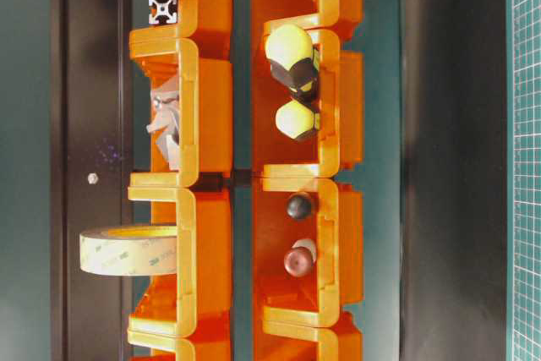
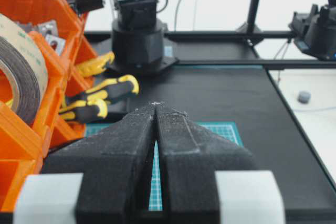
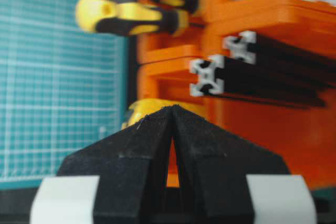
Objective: Pick cutter from container rack with right arm.
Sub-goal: 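Move the right gripper toward the yellow box cutter on the rack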
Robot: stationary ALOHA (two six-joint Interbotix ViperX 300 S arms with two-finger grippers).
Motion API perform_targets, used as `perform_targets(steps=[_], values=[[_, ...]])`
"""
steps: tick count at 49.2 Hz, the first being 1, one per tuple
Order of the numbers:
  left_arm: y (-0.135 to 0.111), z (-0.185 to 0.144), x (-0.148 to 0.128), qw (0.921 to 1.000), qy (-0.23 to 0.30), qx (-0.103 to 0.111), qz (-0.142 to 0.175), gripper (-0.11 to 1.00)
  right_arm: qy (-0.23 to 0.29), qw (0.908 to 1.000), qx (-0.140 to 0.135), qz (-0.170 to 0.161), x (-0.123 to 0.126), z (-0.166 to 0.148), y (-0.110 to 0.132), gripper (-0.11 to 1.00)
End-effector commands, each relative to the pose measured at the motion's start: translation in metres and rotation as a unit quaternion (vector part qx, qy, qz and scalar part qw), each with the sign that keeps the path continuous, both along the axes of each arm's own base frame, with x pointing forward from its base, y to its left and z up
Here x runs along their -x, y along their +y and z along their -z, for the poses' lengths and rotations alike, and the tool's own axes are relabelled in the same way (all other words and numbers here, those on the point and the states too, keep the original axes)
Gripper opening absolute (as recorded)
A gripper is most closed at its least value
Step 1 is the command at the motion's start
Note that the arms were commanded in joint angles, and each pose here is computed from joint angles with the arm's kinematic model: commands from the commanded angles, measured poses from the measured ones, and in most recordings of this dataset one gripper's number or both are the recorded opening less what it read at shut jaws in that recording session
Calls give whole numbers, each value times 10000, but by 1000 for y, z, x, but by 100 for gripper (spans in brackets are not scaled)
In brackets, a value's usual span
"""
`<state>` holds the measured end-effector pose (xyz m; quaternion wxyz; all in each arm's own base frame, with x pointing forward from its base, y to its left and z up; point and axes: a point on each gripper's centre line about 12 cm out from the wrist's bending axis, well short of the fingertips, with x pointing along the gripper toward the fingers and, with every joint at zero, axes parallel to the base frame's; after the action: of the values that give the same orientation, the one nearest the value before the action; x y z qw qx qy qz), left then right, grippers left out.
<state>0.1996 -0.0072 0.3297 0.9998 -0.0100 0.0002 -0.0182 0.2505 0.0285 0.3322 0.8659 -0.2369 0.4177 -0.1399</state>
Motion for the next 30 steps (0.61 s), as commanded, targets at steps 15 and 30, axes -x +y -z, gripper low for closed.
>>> perform_targets(steps=[15,30], values=[[1,-10,-1,9999,-115,4,-22,0,75,9977,627,244,10,37,21,-1],[1,-8,-1,9999,-100,3,-29,0,316,9941,1018,191,4,58,20,24]])
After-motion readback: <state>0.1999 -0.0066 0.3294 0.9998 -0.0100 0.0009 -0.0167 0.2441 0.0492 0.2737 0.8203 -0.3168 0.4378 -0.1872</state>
